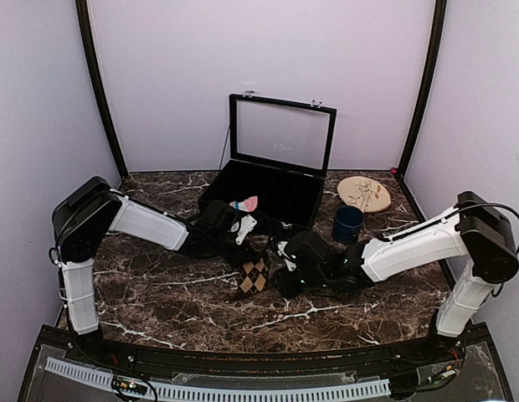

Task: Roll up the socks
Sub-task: Rotate the sock at the center of the board, then pick up the sock from the center of the board.

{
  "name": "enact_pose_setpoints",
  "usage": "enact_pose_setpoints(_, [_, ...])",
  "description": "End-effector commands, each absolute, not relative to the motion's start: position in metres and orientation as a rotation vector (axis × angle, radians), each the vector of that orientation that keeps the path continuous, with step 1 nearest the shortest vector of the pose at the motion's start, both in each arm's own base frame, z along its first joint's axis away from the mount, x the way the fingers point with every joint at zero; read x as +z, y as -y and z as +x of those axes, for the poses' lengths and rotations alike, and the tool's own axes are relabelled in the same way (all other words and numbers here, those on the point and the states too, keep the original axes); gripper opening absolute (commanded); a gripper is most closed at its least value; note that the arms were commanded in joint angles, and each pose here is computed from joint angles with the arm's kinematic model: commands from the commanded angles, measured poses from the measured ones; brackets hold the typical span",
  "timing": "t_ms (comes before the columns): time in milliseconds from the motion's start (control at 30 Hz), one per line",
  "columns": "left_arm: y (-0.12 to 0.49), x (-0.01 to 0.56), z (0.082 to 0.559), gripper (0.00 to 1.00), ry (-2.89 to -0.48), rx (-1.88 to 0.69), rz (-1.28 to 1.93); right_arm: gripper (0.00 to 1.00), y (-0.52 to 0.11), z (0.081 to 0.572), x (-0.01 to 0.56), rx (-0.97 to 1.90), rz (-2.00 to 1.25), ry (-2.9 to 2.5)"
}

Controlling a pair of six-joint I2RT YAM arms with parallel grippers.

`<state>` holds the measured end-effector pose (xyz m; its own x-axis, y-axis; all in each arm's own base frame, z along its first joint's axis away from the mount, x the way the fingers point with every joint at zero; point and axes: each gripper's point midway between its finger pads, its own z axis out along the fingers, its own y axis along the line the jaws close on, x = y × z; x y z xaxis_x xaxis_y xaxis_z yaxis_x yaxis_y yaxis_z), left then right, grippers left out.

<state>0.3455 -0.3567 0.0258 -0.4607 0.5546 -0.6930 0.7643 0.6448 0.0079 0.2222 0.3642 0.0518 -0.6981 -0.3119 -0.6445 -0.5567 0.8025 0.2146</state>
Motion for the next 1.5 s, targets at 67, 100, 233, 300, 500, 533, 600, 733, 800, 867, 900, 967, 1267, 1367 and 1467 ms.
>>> enact_pose_setpoints(67, [0.364,0.019,0.332,0.39,-2.188,-0.49,1.118,0.48,-0.367,0.202,0.076,0.38,-0.88,-2.211])
enact_pose_setpoints(100, [0.364,0.017,0.331,0.39,-2.195,-0.5,1.127,0.5,-0.372,0.198,0.082,0.381,-0.91,-2.184])
enact_pose_setpoints(233, [0.364,0.012,0.328,0.38,-2.227,-0.51,1.156,0.57,-0.387,0.187,0.088,0.345,-1.033,-2.106])
enact_pose_setpoints(300, [0.365,0.009,0.326,0.38,-2.243,-0.518,1.174,0.57,-0.395,0.181,0.086,0.324,-1.099,-2.073])
enact_pose_setpoints(500, [0.365,0.009,0.323,0.38,-2.267,-0.557,1.197,0.58,-0.418,0.172,0.076,0.197,-1.288,-1.964])
enact_pose_setpoints(533, [0.364,0.008,0.323,0.38,-2.271,-0.56,1.199,0.58,-0.421,0.171,0.074,0.176,-1.312,-1.947])
enact_pose_setpoints(600, [0.364,0.009,0.323,0.38,-2.275,-0.573,1.203,0.58,-0.423,0.172,0.067,0.132,-1.353,-1.92])
enact_pose_setpoints(733, [0.364,0.008,0.321,0.38,-2.284,-0.589,1.208,0.58,-0.423,0.177,0.059,0.06,-1.392,-1.885])
enact_pose_setpoints(800, [0.363,0.007,0.32,0.38,-2.288,-0.596,1.21,0.58,-0.423,0.178,0.055,0.032,-1.413,-1.871])
enact_pose_setpoints(867, [0.363,0.006,0.319,0.38,-2.295,-0.603,1.212,0.59,-0.423,0.181,0.053,0.007,-1.426,-1.857])
enact_pose_setpoints(900, [0.363,0.006,0.319,0.38,-2.295,-0.605,1.213,0.59,-0.423,0.182,0.052,-0.008,-1.43,-1.847])
enact_pose_setpoints(967, [0.362,0.005,0.318,0.38,-2.3,-0.607,1.213,0.59,-0.423,0.185,0.051,-0.038,-1.44,-1.829])
enact_pose_setpoints(1267, [0.361,0.002,0.317,0.38,-2.316,-0.615,1.216,0.59,-0.428,0.191,0.046,-0.107,-1.49,-1.761])
enact_pose_setpoints(1367, [0.361,0.001,0.316,0.38,-2.32,-0.623,1.216,0.58,-0.428,0.192,0.043,-0.126,-1.499,-1.75])
enact_pose_setpoints(1467, [0.361,0.0,0.316,0.38,-2.323,-0.627,1.215,0.56,-0.428,0.193,0.04,-0.134,-1.508,-1.744])
